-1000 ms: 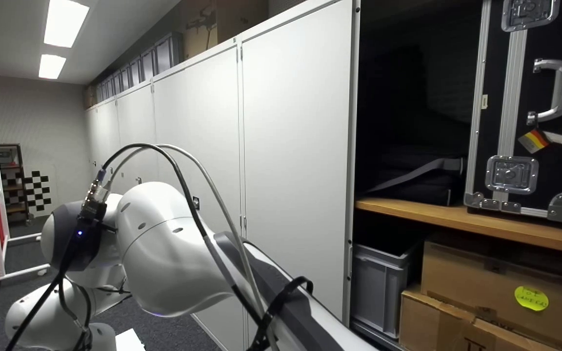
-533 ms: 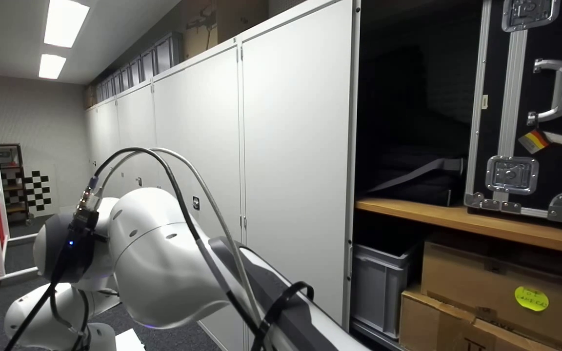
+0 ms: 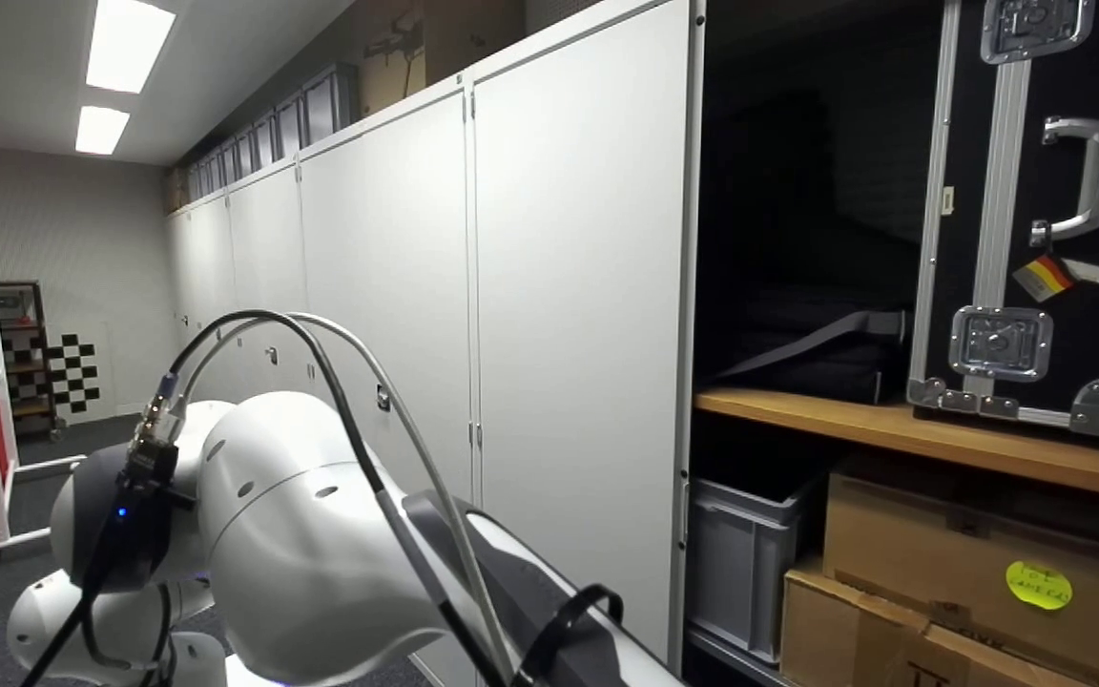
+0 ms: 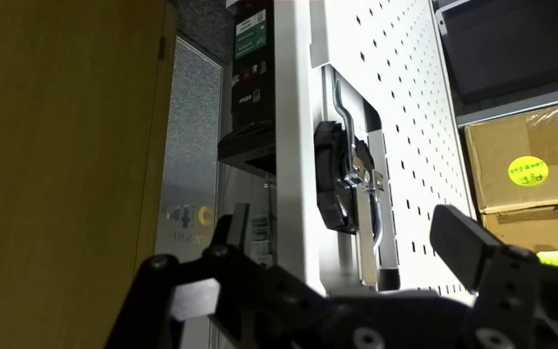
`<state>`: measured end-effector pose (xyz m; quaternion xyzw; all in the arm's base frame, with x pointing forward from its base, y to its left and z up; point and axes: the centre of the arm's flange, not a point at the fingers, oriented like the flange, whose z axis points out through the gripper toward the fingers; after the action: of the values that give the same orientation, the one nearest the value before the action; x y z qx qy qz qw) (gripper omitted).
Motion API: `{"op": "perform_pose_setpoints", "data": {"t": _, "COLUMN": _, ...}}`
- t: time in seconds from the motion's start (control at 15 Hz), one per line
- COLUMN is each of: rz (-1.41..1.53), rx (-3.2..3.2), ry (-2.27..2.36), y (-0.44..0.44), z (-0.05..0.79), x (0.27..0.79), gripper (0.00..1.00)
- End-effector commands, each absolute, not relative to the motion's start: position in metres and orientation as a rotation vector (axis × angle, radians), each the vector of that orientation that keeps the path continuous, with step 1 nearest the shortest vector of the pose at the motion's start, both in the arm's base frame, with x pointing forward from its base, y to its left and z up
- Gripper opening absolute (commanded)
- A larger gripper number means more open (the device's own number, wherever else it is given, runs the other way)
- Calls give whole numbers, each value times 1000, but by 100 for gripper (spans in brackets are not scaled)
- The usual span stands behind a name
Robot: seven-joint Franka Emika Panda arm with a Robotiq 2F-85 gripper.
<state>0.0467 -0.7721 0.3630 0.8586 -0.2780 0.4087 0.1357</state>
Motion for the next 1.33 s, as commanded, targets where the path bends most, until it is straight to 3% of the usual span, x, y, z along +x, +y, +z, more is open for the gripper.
{"op": "perform_pose_setpoints", "data": {"t": 0.0, "rz": 1214, "rx": 2503, "ry": -788, "y": -798, "z": 368, "x": 46, "gripper": 100}}
{"op": "perform_pose_setpoints", "data": {"t": 1.27, "rz": 1323, "rx": 2608, "ry": -708, "y": -798, "z": 362, "x": 81, "gripper": 100}}
